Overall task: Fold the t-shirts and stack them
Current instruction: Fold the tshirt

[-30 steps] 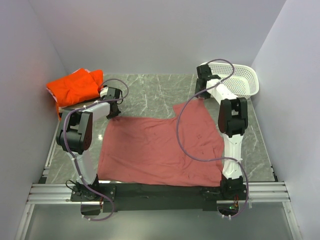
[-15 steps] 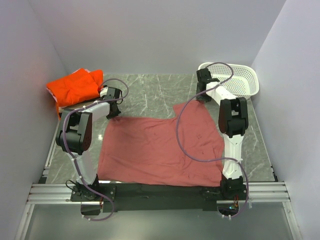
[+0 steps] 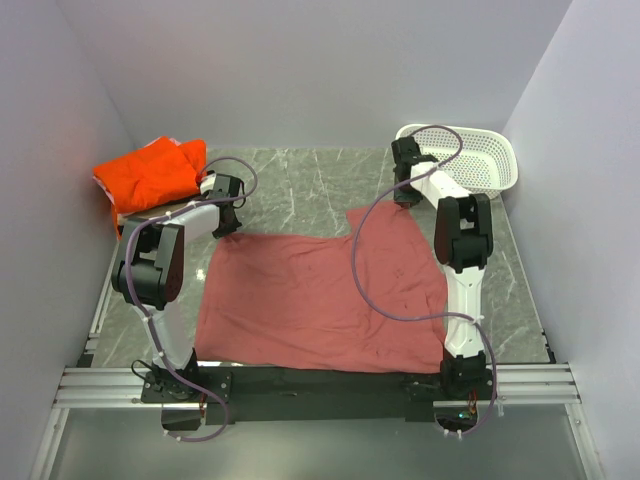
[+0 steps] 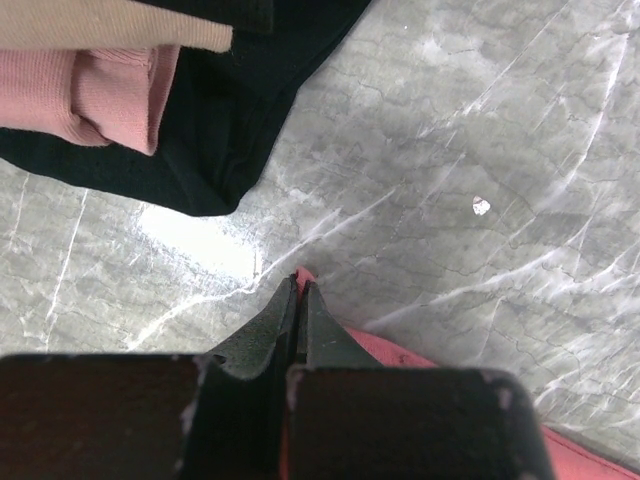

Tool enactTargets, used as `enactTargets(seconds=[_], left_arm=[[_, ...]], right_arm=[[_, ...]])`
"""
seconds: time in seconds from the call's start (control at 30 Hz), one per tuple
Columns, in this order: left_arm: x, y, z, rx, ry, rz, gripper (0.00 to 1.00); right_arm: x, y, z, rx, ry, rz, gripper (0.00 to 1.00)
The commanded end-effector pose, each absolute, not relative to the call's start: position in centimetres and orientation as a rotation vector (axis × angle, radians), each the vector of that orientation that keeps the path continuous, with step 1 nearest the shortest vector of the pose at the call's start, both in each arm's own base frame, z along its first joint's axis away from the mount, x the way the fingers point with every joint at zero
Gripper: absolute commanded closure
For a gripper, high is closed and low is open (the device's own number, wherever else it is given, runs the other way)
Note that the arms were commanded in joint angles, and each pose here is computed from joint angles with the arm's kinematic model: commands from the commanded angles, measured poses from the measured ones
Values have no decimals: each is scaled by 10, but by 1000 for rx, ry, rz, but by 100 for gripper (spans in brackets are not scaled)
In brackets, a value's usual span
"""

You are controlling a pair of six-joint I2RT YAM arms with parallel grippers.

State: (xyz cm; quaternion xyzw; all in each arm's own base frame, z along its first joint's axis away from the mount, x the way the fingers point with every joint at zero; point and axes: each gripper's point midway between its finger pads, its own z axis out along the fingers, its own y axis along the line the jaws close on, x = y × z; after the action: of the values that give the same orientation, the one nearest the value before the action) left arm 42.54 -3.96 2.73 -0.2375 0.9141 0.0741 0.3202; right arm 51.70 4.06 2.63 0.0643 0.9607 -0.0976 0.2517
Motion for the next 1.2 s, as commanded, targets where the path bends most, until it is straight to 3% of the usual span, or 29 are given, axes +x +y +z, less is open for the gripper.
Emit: enactTargets(seconds=[0.0, 0.33, 0.47, 0.8, 0.93, 1.17], left_arm=[[440, -42, 63, -612, 2328, 149, 99], [443, -43, 69, -611, 2314, 139, 100], [444, -43, 70, -611, 2313, 132, 99], [442, -42, 79, -613, 2297, 123, 99], [442, -41, 83, -614, 2289, 120, 99], [440, -42, 87, -614, 2285, 111, 99]], right_arm=[[534, 44, 30, 142, 2583, -247, 66], [532, 51, 33, 204, 2607, -210, 63], [535, 53, 41, 288, 2580, -141, 51], [530, 49, 35, 321, 2617, -62, 45], [529, 46, 32, 337, 2621, -63, 35], [525, 41, 31, 369, 2632, -32, 34]])
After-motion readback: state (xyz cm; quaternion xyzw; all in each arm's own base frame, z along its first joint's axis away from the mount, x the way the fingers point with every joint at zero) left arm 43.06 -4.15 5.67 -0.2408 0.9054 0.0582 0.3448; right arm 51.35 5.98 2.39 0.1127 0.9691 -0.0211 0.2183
